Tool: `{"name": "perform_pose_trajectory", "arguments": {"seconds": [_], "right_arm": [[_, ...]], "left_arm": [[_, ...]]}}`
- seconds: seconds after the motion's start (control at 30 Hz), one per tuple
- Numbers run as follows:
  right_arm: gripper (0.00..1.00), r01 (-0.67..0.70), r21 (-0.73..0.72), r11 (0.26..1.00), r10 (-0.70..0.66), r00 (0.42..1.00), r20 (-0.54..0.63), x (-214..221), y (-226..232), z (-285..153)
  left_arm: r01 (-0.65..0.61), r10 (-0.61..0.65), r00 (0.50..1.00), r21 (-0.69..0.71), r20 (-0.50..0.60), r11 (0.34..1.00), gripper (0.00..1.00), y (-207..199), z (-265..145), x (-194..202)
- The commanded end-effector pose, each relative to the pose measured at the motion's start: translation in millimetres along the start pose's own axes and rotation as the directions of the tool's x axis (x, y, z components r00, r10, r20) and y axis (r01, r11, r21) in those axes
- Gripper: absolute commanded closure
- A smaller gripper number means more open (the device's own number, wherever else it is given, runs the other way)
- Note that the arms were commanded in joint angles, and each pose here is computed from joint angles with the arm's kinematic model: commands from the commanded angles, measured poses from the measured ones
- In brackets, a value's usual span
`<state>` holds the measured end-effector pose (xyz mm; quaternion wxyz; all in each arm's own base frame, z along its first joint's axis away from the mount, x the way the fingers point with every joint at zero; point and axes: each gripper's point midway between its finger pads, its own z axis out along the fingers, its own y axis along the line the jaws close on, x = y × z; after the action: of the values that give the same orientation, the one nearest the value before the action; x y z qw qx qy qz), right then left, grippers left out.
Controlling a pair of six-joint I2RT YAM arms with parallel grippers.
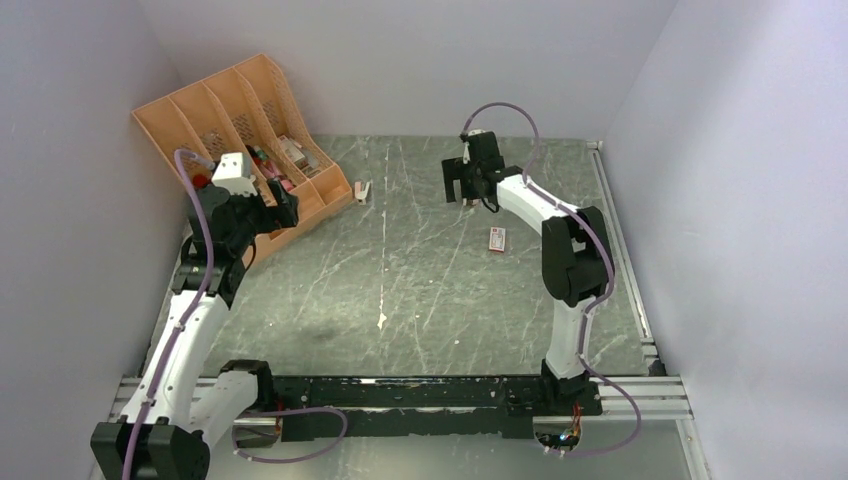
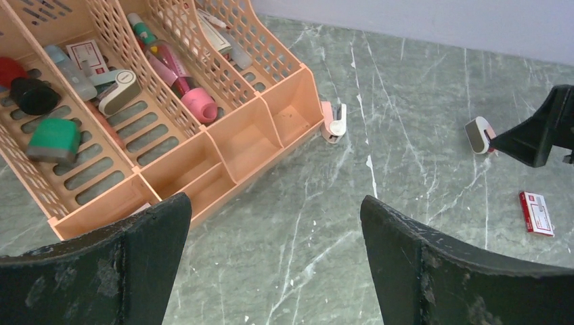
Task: Load the staples into the stapler
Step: Open the stapler at the center of the board.
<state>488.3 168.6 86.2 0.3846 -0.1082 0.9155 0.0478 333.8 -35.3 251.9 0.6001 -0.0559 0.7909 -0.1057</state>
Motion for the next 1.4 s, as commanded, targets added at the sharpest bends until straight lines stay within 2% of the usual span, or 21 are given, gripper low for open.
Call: {"name": "perform_pose_trajectory", "arguments": {"seconds": [0.0,0.17,0.3,0.43,0.67,0.97,1.03,1.27,1.37], "right_arm": [[0.01,0.038,0.012,0.999,-0.038,0.999,-0.011,-3.7,-4.9,7.0],[0.03,0.029,0.019,0.999,-0.028,0.997,-0.066,14.1,-14.0,28.1],[0.06,0.009,0.012,1.0,-0.008,0.997,-0.074,15.7,-22.6,32.7],[0.1,-0.022,0.0,1.0,0.022,0.997,-0.079,18.6,-35.9,38.9],[0.15,-0.056,-0.08,0.995,0.049,0.995,-0.093,24.6,-26.3,52.3],[0.19,-0.064,-0.082,0.995,0.055,0.993,-0.103,31.0,-24.5,63.6],[0.23,-0.059,-0.068,0.996,0.052,0.993,-0.103,30.3,-25.2,66.6],[0.43,-0.035,-0.024,0.999,0.033,0.994,-0.105,34.5,-25.2,73.4],[0.48,0.0,-0.019,1.0,-0.002,0.995,-0.104,35.2,-19.3,71.4]], "left_arm": [[-0.008,0.007,0.999,0.016,0.045,1.0,0.01,-6.4,-1.1,-12.6],[0.003,-0.005,0.999,0.038,0.045,0.999,0.01,-8.5,-3.4,-13.8],[0.033,-0.036,0.999,0.08,0.036,0.996,0.01,-8.4,-1.6,-16.0],[0.053,-0.056,0.997,0.061,0.05,0.997,0.01,2.3,-1.9,-19.1],[0.065,-0.066,0.997,0.042,0.036,0.997,0.01,10.8,2.5,-16.4],[0.066,-0.067,0.997,0.049,0.023,0.997,0.02,10.3,4.4,-13.7],[0.066,-0.067,0.997,0.049,0.023,0.997,0.02,10.6,4.8,-13.8],[0.071,-0.072,0.997,0.055,0.014,0.996,0.03,11.3,7.4,-11.4],[0.073,-0.074,0.997,0.055,0.009,0.996,0.03,12.0,8.5,-10.5]]}}
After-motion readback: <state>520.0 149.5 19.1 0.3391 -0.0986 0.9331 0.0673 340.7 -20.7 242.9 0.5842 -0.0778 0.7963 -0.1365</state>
